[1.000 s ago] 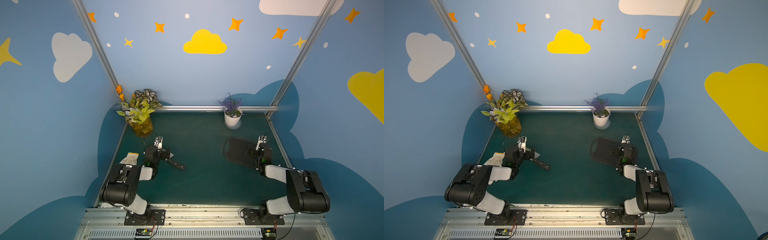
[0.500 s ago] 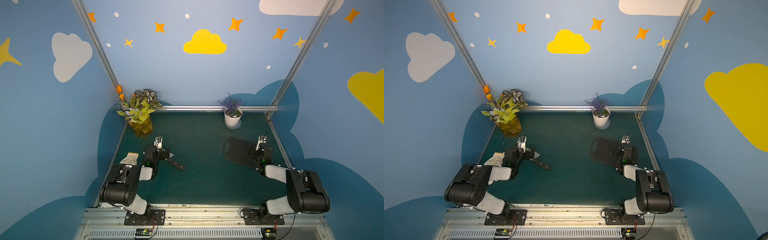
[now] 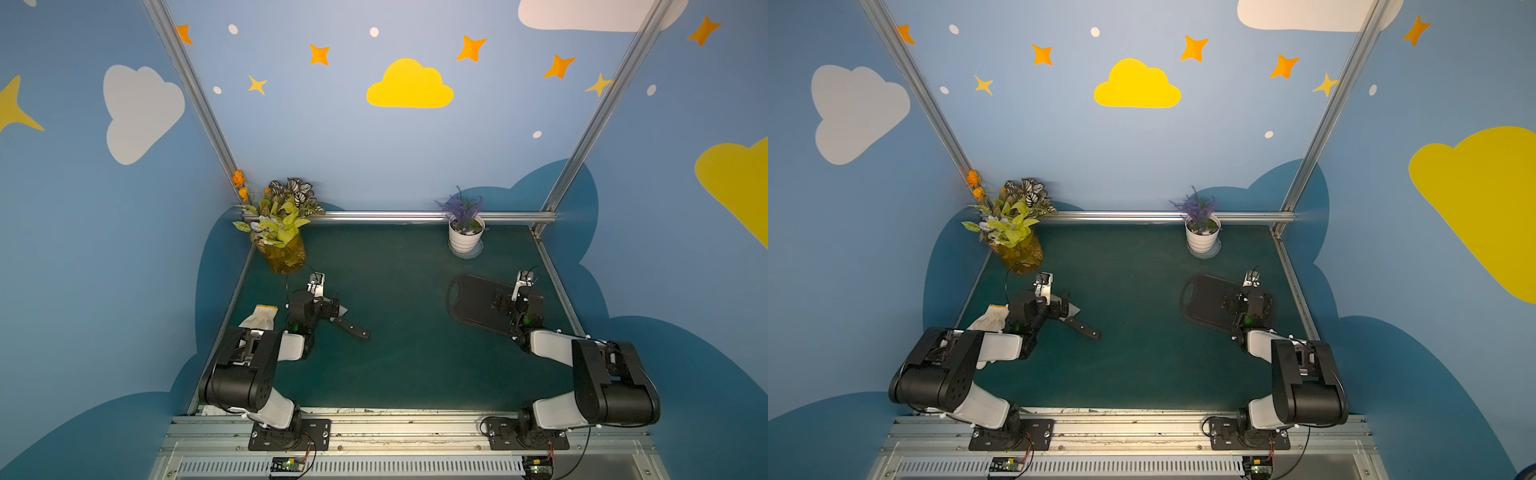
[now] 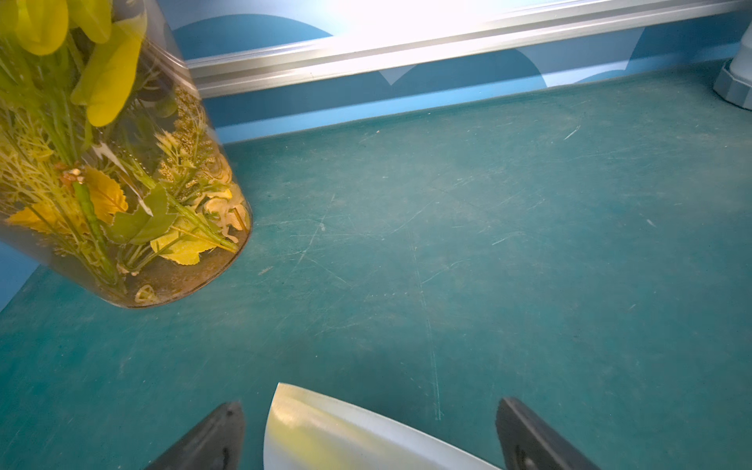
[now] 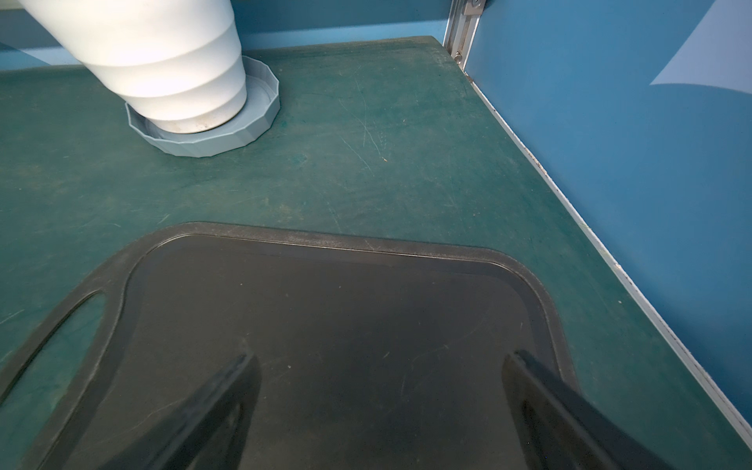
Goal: Align the knife with the edge of the cutting board
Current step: Move the work surface to the center of the board.
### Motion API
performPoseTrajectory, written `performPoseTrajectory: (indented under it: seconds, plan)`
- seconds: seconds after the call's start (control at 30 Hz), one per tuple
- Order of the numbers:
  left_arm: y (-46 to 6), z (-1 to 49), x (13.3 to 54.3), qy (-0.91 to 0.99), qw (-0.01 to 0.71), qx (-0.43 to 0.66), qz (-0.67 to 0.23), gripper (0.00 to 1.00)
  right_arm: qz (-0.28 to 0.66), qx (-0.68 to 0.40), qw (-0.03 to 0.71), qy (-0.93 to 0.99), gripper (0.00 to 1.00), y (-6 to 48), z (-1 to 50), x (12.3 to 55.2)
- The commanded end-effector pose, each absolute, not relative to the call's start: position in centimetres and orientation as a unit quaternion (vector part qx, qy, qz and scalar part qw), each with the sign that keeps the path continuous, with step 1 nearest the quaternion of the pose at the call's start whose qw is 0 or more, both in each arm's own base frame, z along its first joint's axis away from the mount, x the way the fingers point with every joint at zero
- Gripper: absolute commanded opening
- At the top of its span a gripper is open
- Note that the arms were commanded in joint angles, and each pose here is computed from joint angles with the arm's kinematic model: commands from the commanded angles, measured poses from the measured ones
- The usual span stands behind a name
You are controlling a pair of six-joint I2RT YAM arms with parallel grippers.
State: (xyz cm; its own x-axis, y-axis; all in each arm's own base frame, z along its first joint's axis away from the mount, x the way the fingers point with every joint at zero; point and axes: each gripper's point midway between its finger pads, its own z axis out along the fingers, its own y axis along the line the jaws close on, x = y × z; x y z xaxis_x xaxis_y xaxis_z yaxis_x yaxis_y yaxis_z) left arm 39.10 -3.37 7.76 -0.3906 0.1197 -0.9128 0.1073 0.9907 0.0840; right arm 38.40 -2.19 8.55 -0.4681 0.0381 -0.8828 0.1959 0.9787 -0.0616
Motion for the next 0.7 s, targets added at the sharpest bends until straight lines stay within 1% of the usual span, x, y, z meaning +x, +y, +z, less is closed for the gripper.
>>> performPoseTrajectory:
  seconds: [0.0,0.4,0.67]
  plan:
    - [-3.5,8.4,39.3,0.826,0.560,0.069,-0.001,1.00,-0.082,0.066,0.522,0.846,0.98,-2.1,9.1,38.7]
    - [-3.6,9.7,38.8,0.818,0.570,0.074,-0.001,1.00,-0.100,0.085,0.525,0.841,0.98,-2.7,9.7,38.3]
    - [-2.4,13.2,38.3,0.818,0.572,0.048,0.020,1.00,-0.104,0.083,0.539,0.832,0.98,-2.6,10.1,37.8]
